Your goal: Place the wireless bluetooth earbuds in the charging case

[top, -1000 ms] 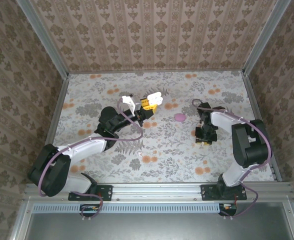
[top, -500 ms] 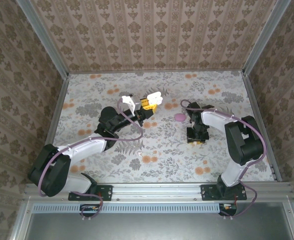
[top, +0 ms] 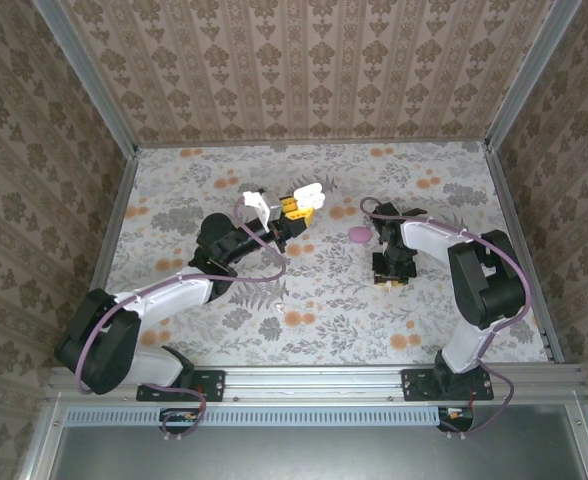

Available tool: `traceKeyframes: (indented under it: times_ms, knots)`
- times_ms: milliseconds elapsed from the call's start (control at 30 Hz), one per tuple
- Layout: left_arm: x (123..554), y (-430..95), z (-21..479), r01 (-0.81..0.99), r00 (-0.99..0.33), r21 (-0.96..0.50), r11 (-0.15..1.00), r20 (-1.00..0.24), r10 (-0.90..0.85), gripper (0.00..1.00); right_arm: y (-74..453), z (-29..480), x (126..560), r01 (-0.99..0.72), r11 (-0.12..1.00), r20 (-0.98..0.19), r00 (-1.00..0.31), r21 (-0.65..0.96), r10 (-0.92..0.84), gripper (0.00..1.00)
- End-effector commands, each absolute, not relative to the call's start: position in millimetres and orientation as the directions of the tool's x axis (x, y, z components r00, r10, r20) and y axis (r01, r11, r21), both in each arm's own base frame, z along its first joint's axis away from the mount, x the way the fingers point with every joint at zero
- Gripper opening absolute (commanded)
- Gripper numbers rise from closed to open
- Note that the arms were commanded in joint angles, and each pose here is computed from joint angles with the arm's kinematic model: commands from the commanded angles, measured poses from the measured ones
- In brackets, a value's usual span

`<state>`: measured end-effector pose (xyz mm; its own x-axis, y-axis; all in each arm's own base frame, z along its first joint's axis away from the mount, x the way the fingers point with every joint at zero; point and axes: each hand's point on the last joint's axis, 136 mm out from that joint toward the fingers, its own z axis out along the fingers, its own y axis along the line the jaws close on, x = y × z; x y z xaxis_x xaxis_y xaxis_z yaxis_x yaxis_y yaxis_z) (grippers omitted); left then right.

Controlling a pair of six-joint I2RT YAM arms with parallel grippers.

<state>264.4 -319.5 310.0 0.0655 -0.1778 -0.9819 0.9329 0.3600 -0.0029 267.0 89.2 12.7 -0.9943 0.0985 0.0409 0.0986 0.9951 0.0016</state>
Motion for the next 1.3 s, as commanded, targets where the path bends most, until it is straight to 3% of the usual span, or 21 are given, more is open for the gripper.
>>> traceKeyframes:
  times_ms: [0,333,533,1100,1267]
  knots:
    - [262.5,-312.8,324.4,0.925,0.123,0.040,0.377,-0.972,-0.199,0.14,82.9,11.7,269.0,0.070,0.996,0.044,-0.996,-0.048,0.072,0.36]
    - [262.0,-312.2,323.3,0.926,0.119,0.036,0.376,-0.973,-0.200,0.14,80.1,15.9,274.0,0.016,0.998,0.033,-0.999,-0.068,0.018,0.39]
    - [261.7,-311.4,324.3,0.924,0.120,0.035,0.380,-0.972,-0.200,0.14,83.5,11.4,270.3,-0.008,0.999,0.062,-0.998,-0.046,-0.005,0.35]
    - [261.8,-312.3,325.8,0.926,0.118,0.035,0.376,-0.972,-0.201,0.14,85.9,14.3,256.8,-0.021,0.999,0.109,-0.994,-0.027,-0.018,0.38]
    - [262.7,-312.5,325.1,0.925,0.116,0.033,0.378,-0.973,-0.198,0.14,84.4,14.2,259.7,-0.017,0.999,0.077,-0.997,-0.035,-0.014,0.35]
